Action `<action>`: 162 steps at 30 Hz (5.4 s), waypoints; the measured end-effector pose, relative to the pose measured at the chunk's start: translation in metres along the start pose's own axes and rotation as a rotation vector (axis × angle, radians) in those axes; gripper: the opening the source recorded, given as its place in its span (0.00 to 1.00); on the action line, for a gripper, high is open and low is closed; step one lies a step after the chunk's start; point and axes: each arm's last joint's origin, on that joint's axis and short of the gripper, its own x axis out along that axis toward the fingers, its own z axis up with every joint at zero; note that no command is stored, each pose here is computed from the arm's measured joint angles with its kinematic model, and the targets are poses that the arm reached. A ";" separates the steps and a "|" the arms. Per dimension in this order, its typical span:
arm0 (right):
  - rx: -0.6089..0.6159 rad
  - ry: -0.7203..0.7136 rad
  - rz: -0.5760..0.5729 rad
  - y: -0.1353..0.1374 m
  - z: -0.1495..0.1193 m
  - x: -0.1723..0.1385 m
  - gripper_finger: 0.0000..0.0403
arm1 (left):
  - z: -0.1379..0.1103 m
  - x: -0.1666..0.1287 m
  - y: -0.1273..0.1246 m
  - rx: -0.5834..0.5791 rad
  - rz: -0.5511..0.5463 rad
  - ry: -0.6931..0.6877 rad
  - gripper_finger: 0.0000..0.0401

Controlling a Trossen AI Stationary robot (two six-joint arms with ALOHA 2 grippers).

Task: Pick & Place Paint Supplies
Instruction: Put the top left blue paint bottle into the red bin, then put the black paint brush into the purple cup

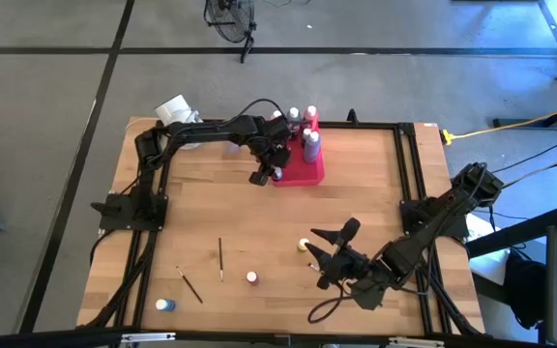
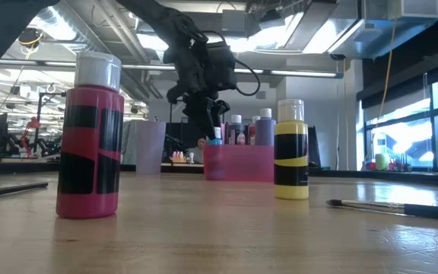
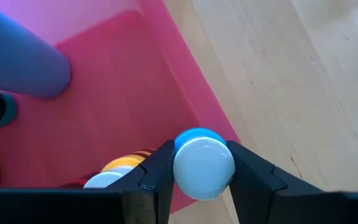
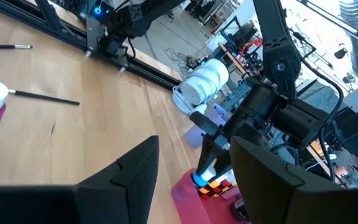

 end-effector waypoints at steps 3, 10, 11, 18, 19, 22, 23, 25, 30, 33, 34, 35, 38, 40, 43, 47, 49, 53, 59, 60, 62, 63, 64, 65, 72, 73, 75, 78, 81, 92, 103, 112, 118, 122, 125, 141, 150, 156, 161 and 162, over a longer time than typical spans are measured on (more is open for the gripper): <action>0.004 0.003 -0.002 0.000 -0.001 0.001 0.50 | 0.000 -0.001 0.000 0.000 -0.001 -0.001 0.34; 0.009 0.005 -0.003 0.000 -0.001 0.001 0.50 | 0.000 -0.001 -0.001 -0.004 -0.005 -0.002 0.36; 0.009 0.005 -0.003 0.000 -0.001 0.001 0.50 | 0.000 -0.001 -0.001 -0.013 -0.005 -0.002 0.36; 0.009 0.005 -0.003 0.000 -0.001 0.001 0.50 | 0.001 -0.001 -0.001 -0.050 -0.005 -0.008 0.38; 0.009 0.005 -0.003 0.000 -0.001 0.001 0.50 | 0.001 0.000 -0.001 -0.050 -0.006 -0.009 0.38; 0.009 0.005 -0.002 0.000 -0.001 0.001 0.50 | 0.001 0.000 -0.001 -0.055 -0.010 -0.012 0.40; 0.009 0.004 0.002 0.000 -0.001 0.001 0.50 | 0.002 0.000 -0.001 -0.059 -0.009 -0.014 0.41; 0.009 0.003 0.017 0.000 -0.001 0.001 0.50 | 0.003 0.000 0.000 -0.069 0.000 -0.025 0.42; 0.009 0.002 0.024 0.000 -0.001 0.001 0.50 | 0.004 0.000 -0.001 -0.063 0.006 -0.033 0.46; 0.009 0.002 0.024 0.000 -0.001 0.001 0.50 | 0.005 0.001 -0.001 -0.061 0.007 -0.032 0.49; 0.009 0.002 0.024 0.000 -0.001 0.001 0.50 | 0.005 0.001 -0.001 -0.059 0.008 -0.032 0.50; 0.007 0.003 0.024 0.000 -0.001 0.001 0.50 | 0.005 0.001 -0.001 -0.059 0.011 -0.030 0.51; 0.002 0.005 0.024 0.000 -0.001 0.001 0.50 | 0.005 0.001 -0.001 -0.060 0.012 -0.030 0.53; 0.002 0.005 0.024 0.000 -0.001 0.001 0.50 | 0.006 0.001 -0.001 -0.068 0.014 -0.029 0.54; 0.002 0.005 0.024 0.000 -0.001 0.001 0.50 | 0.006 0.001 -0.002 -0.070 0.033 -0.013 0.56; 0.001 0.005 0.024 0.000 -0.001 0.001 0.50 | 0.010 -0.004 0.002 -0.087 0.091 0.006 0.57; 0.001 0.005 0.023 0.000 -0.001 0.001 0.50 | 0.013 -0.007 0.002 -0.101 0.100 -0.001 0.57; -0.002 0.006 0.023 0.000 -0.002 0.001 0.50 | 0.022 -0.012 0.000 -0.094 0.106 -0.015 0.57; -0.026 0.014 0.024 0.001 -0.003 0.001 0.50 | 0.038 -0.019 -0.011 -0.056 0.125 0.015 0.57; -0.027 0.015 0.024 0.001 -0.004 0.001 0.50 | 0.040 -0.020 -0.014 -0.049 0.136 0.031 0.56; -0.042 0.014 0.023 0.001 -0.004 0.001 0.50 | 0.046 -0.022 -0.019 -0.034 0.175 0.073 0.56; -0.048 0.014 0.023 0.001 -0.004 0.001 0.50 | 0.049 -0.024 -0.022 -0.026 0.198 0.099 0.56; -0.052 0.015 0.023 0.000 -0.004 0.001 0.50 | 0.052 -0.027 -0.024 -0.018 0.226 0.128 0.57; -0.057 0.016 0.023 0.001 -0.004 0.001 0.50 | 0.055 -0.029 -0.027 -0.008 0.259 0.158 0.57; -0.044 0.020 0.025 0.001 -0.005 0.001 0.50 | 0.065 -0.044 -0.049 -0.071 0.458 0.346 0.55; -0.032 0.020 0.025 0.001 -0.005 0.001 0.50 | 0.064 -0.048 -0.055 -0.089 0.456 0.379 0.55; -0.013 0.018 0.030 -0.001 -0.004 0.000 0.50 | 0.060 -0.055 -0.067 -0.134 0.444 0.473 0.54; 0.013 0.012 0.075 -0.003 -0.002 -0.001 0.50 | 0.054 -0.072 -0.086 -0.223 0.445 0.588 0.54; 0.061 0.018 0.147 -0.006 -0.002 -0.003 0.50 | 0.048 -0.092 -0.104 -0.335 0.460 0.620 0.53; 0.319 0.302 0.659 -0.026 -0.018 0.014 0.50 | 0.000 -0.150 -0.162 -0.579 0.513 0.451 0.53; 0.524 0.991 0.687 -0.043 -0.061 0.019 0.50 | -0.067 -0.126 -0.200 -0.608 0.535 0.084 0.53; 0.815 1.243 0.572 -0.044 -0.065 0.016 0.50 | -0.073 -0.070 -0.198 -0.478 0.373 -0.264 0.53; 0.927 1.348 0.438 -0.038 -0.077 0.012 0.50 | -0.064 -0.056 -0.199 -0.335 0.233 -0.545 0.53; 0.931 1.458 0.438 -0.033 -0.092 0.009 0.50 | -0.063 -0.059 -0.200 -0.295 0.214 -0.611 0.53; 0.916 1.470 0.423 -0.030 -0.103 0.009 0.50 | -0.063 -0.063 -0.201 -0.293 0.217 -0.626 0.53; 1.033 1.336 0.571 -0.005 -0.124 0.009 0.50 | -0.067 -0.069 -0.202 -0.302 0.240 -0.616 0.53; 0.988 1.382 0.511 0.010 -0.137 0.009 0.50 | -0.069 -0.067 -0.203 -0.306 0.236 -0.590 0.53; 0.951 1.408 0.514 0.019 -0.141 0.012 0.50 | -0.069 -0.067 -0.203 -0.306 0.238 -0.592 0.53; 0.969 1.438 0.464 0.019 -0.143 0.012 0.50 | -0.069 -0.067 -0.202 -0.307 0.240 -0.592 0.53; 0.975 1.442 0.457 0.019 -0.144 0.012 0.50 | -0.069 -0.067 -0.202 -0.307 0.241 -0.592 0.53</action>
